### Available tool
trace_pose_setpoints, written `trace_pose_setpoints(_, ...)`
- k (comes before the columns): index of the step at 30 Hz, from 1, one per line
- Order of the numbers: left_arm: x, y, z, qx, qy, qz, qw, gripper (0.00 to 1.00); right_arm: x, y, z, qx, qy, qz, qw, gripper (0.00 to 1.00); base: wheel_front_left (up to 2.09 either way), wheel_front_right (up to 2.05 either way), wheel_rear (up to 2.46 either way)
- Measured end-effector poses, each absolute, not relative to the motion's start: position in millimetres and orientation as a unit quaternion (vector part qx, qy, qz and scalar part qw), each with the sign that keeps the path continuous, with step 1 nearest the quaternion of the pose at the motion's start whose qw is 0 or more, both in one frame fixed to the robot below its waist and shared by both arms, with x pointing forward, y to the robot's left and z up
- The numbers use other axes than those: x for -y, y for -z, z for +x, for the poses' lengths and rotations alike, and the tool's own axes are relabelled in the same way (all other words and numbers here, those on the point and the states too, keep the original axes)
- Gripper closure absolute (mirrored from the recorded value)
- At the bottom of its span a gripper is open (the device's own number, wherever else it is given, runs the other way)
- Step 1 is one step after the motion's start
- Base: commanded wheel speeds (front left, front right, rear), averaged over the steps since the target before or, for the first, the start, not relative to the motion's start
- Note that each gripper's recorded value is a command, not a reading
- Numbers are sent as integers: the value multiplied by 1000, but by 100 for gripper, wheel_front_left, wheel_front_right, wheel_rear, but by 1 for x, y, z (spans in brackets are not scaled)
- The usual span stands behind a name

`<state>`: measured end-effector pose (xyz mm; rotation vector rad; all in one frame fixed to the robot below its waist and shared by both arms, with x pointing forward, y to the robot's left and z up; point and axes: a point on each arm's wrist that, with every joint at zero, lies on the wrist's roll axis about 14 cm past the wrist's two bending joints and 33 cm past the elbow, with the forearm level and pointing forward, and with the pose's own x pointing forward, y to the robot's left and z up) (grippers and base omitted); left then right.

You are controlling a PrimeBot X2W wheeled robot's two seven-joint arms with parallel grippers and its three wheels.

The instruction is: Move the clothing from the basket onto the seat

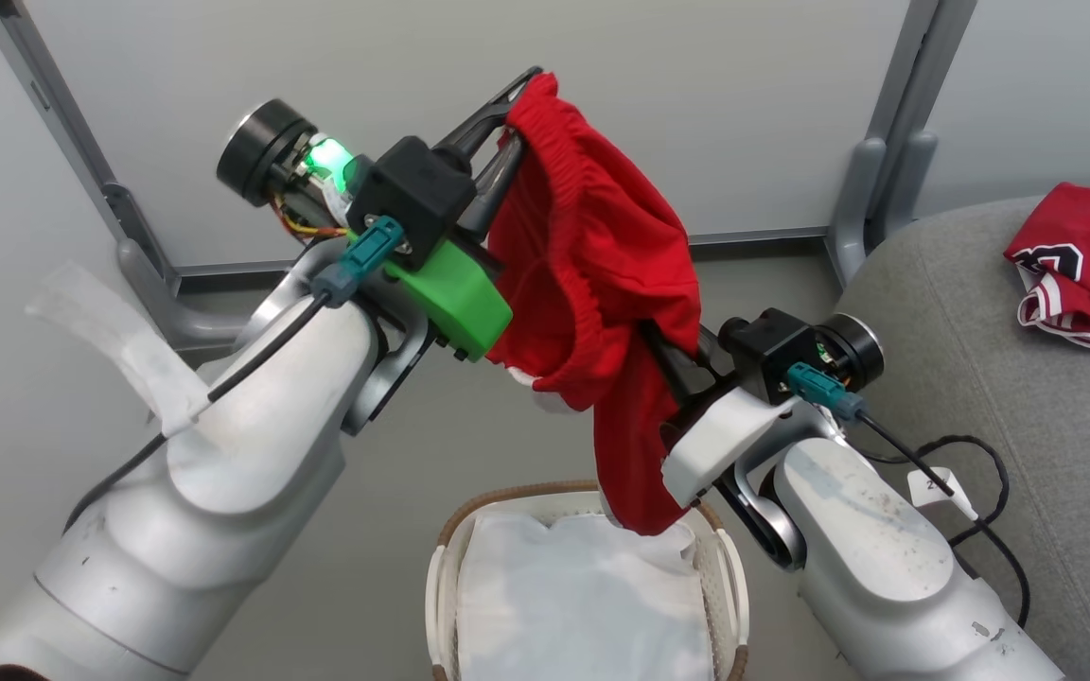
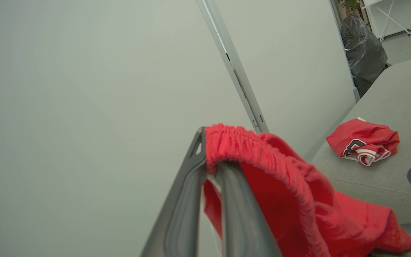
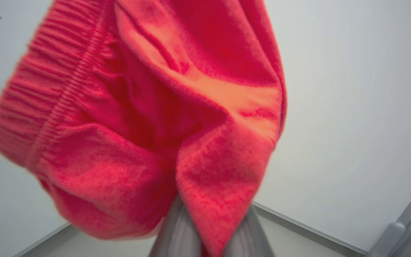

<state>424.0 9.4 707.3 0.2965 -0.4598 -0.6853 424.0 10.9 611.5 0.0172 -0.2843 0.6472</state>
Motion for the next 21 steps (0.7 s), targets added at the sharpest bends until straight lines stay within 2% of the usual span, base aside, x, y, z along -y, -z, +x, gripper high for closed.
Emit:
trace_pose_setpoints(1,-13,-701,426,215,329,140,909,56,-10,-611,424,139,-316,8,938,100,0,0,0)
trace_pose_setpoints(2,-17,-693,429,206,324,131,914,18,-9,-612,425,140,-314,9,939,100,0,0,0)
trace_pose_setpoints(3,-21,-685,431,197,319,123,919,0,-7,-612,426,140,-312,10,940,100,0,0,0)
trace_pose_setpoints(14,-48,-603,431,115,275,39,954,0,21,-617,440,151,-268,10,951,100,0,0,0)
trace_pose_setpoints(21,-42,-545,411,45,273,0,961,0,45,-616,447,153,-234,5,960,100,0,0,0)
